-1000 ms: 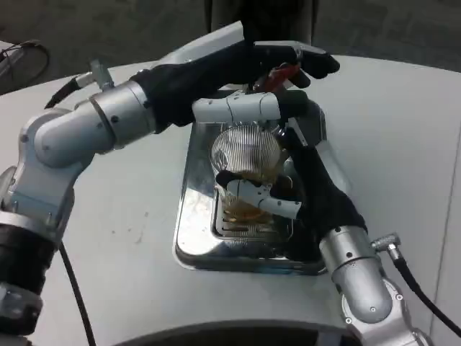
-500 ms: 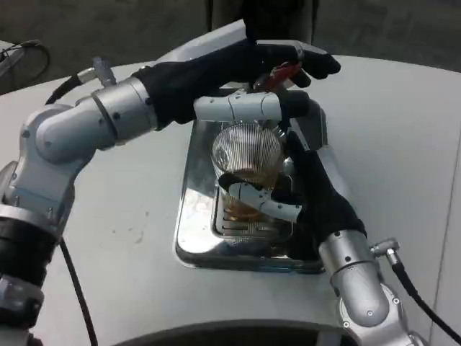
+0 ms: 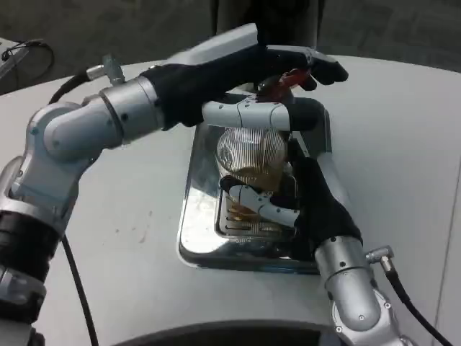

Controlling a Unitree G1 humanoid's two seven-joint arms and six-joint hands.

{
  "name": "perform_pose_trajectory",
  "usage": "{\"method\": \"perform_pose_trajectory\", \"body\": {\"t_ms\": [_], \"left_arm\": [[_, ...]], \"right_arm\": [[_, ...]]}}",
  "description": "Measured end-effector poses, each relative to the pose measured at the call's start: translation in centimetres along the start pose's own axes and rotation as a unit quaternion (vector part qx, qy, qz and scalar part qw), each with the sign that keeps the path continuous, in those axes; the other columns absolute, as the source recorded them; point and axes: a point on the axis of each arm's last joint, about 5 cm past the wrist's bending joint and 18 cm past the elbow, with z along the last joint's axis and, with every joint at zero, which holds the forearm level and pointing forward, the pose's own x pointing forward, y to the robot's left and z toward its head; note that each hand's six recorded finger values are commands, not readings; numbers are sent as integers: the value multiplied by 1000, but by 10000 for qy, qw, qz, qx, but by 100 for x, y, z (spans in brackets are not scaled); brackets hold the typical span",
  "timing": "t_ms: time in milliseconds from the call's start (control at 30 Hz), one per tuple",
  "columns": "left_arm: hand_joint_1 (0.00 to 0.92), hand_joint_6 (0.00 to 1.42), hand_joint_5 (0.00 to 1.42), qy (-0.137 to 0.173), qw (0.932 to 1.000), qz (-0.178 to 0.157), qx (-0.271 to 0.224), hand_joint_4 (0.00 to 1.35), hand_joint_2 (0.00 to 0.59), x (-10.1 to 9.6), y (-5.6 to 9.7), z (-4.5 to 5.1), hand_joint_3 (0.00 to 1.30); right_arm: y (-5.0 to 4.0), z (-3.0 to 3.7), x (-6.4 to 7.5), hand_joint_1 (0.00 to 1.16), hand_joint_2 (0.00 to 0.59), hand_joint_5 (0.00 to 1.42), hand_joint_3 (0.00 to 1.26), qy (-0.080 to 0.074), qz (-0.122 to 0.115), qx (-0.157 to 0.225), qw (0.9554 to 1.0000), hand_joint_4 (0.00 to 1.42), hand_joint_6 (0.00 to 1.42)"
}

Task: Grasp the cup under the faucet to collect the drink, then remove the cup.

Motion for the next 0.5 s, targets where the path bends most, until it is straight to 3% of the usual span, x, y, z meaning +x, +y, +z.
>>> {"method": "perform_pose_trajectory", "body": {"t_ms": [267, 500], "left_arm": [[0, 140, 239, 16, 10000, 11, -18, 225, 0, -2, -4, -9, 272], [0, 144, 247, 25, 10000, 27, -31, 227, 0, -4, -6, -13, 274]], "right_arm": [[38, -2, -3, 705, 217, 176, 4, -64, -129, 95, 9999, 117, 28], [101, 19, -11, 715, 222, 206, 94, -161, -254, 217, 9993, 163, 57]]}}
